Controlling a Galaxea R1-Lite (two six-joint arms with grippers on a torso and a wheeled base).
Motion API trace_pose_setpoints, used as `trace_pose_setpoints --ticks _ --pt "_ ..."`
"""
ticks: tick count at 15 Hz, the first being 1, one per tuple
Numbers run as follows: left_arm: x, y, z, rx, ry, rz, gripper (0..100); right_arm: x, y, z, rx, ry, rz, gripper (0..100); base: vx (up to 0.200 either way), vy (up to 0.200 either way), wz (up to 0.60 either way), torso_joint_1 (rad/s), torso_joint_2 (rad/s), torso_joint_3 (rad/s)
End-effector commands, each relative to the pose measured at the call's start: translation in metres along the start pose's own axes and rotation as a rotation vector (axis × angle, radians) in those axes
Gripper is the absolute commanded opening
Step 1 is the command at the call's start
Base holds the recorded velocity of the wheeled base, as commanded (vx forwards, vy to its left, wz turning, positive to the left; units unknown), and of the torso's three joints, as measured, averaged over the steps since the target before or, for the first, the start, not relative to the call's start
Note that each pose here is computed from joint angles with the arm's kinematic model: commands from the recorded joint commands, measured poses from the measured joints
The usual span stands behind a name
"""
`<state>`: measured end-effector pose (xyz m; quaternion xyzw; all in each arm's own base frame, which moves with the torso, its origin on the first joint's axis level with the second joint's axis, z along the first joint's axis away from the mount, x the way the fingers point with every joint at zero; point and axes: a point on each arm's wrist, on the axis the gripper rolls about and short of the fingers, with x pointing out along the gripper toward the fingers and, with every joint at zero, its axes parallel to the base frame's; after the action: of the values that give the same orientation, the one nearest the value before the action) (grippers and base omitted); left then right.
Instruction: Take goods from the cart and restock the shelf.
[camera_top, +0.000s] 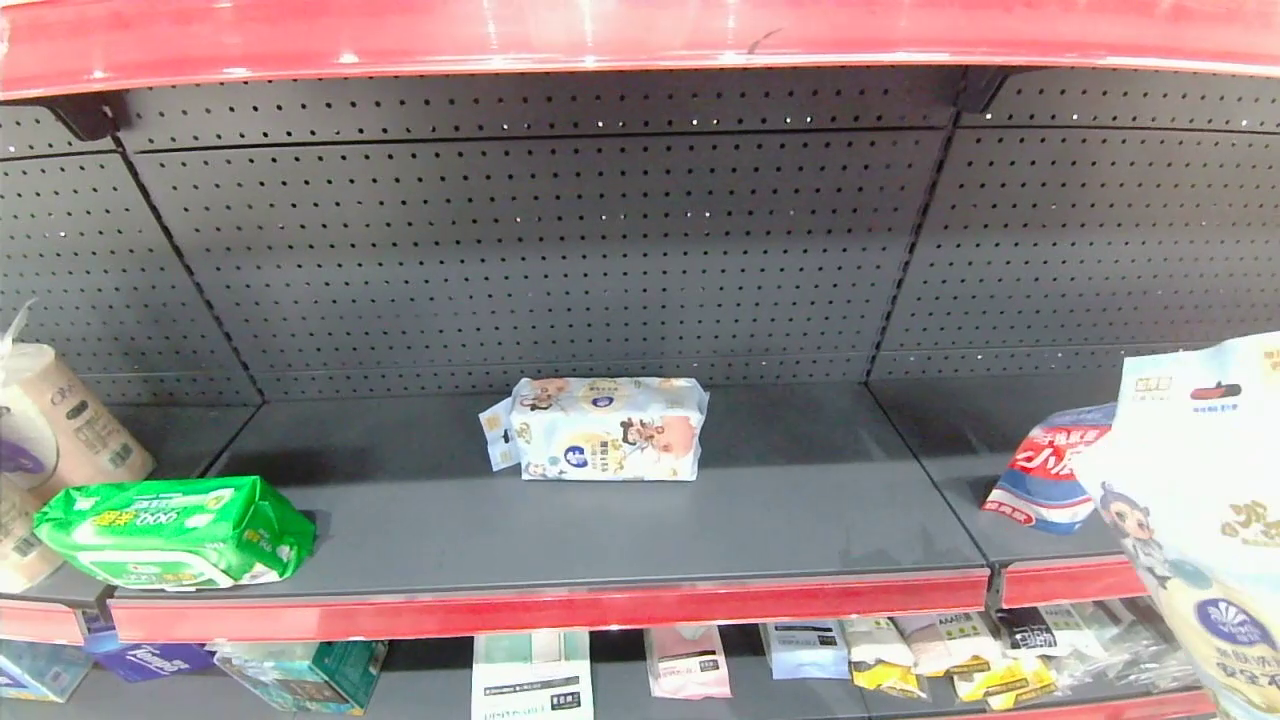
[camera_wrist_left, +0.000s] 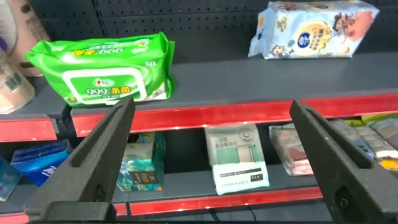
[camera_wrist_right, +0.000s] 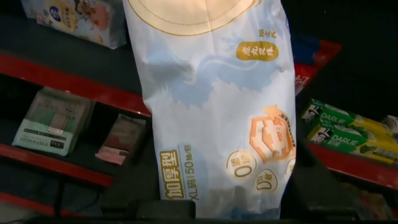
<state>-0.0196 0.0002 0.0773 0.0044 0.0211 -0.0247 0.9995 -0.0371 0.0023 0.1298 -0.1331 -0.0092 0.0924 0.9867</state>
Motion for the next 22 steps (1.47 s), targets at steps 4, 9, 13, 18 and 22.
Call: trace_pose_setpoints --ticks 4,9,13,18,22 --pt "-0.001 0.000 0.000 0.019 -0.021 0.014 100 0.001 0.003 -0.012 0.030 0.015 0.005 0 0.000 0.000 0.00 0.000 0.00 0.000" --pt "0.000 0.000 0.000 0.040 0.001 0.011 100 0.006 0.007 -0.029 0.043 0.071 0.008 0 0.000 0.000 0.00 0.000 0.00 0.000" --pt "-0.001 -0.001 0.007 0.064 -0.013 -0.027 100 0.006 0.011 -0.041 0.064 0.073 -0.041 0 0.000 0.000 0.00 0.000 0.00 0.000" --pt "0.043 0.000 0.109 0.058 0.110 -0.058 100 0.005 0.011 -0.041 0.080 0.074 -0.058 0 0.000 0.000 0.00 0.000 0.00 0.000" --pt "0.087 0.001 0.089 0.123 0.372 -0.075 100 0.005 0.011 -0.041 0.101 0.074 -0.059 0 0.000 0.000 0.00 0.000 0.00 0.000"
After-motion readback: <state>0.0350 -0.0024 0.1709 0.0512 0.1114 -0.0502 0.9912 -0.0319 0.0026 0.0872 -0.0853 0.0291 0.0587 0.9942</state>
